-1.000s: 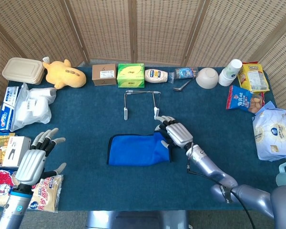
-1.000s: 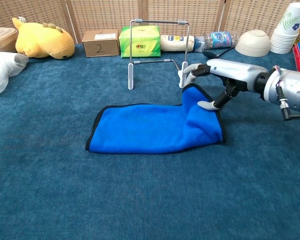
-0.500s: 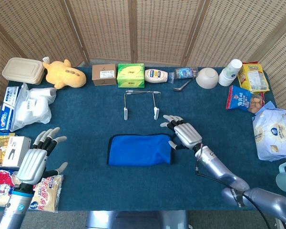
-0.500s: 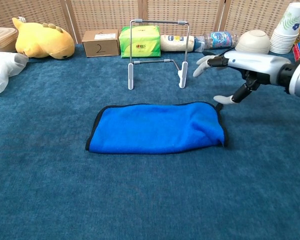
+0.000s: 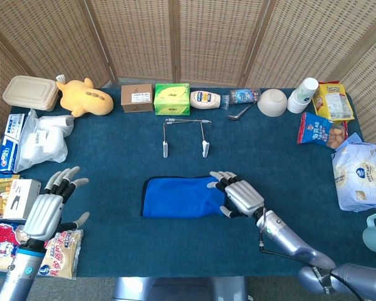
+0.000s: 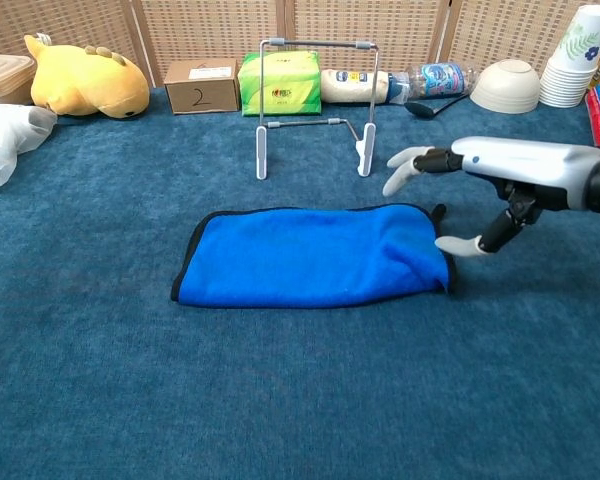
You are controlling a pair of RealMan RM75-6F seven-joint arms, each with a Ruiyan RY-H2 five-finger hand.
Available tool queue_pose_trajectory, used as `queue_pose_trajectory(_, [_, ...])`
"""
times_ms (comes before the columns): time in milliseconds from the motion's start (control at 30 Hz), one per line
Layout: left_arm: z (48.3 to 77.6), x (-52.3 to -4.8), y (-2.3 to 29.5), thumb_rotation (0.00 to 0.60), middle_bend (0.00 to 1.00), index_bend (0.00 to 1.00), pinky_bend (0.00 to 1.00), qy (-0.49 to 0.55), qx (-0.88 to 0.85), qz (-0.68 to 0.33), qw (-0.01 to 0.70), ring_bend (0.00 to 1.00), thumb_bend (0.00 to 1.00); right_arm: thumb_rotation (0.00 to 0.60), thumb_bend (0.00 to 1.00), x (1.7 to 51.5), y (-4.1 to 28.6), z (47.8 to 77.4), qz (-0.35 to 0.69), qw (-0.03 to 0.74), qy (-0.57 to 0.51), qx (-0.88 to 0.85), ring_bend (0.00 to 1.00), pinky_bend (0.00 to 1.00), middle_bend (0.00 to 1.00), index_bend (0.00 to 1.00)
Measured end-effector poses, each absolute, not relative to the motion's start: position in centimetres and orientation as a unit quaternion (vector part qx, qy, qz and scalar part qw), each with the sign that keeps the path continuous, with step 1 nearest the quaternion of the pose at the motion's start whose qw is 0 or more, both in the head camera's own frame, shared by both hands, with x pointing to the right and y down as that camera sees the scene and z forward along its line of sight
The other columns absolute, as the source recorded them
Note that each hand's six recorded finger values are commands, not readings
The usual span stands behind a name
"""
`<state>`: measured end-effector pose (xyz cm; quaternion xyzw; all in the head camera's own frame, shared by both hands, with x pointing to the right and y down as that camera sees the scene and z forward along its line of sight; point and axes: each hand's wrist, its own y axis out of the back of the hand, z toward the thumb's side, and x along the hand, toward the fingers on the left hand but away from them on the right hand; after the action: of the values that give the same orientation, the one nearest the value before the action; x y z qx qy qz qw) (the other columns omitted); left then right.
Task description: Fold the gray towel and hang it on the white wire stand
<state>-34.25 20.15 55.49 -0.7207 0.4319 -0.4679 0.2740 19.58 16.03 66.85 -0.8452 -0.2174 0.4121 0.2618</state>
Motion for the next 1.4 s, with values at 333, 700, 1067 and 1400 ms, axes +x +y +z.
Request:
queue_pose_trajectory(333, [55.1,-34.3,19.7,0.600,0.04,0.21,0.00,0.433,-0.718,-0.466,0.281,0.00,0.34,0.600,0.38,19.1,17.8,67.7,0.423,0.272,-0.196,-0.842,0.00,0.00,0.04,0.19])
queue_pose_trajectory(700, [54.9,-34.2,19.7,0.600,0.04,0.21,0.00,0.433,-0.719,-0.464,0.284,0.00,0.34,0.600,0.38,20.1,18.4,68.7,0.436,0.288,-0.194,-0.830,0.00,0.00,0.04,0.22])
queue_pose_trajectory(1067, [54.8,-34.0,19.8,0.600,0.04,0.21,0.00,0.432,-0.720,-0.463,0.283,0.00,0.34,0.600,0.38,22.0,18.4,69.1,0.454,0.300,-0.191,-0.817,0.00,0.00,0.05,0.25])
queue_pose_trajectory(1400, [54.8,-34.2,19.9,0.600,0.04,0.21,0.00,0.435,-0.720,-0.461,0.282,0.00,0.34,0.600,0.38,23.4,18.3,68.5,0.466,0.301,-0.192,-0.810,0.00,0.00,0.05,0.25])
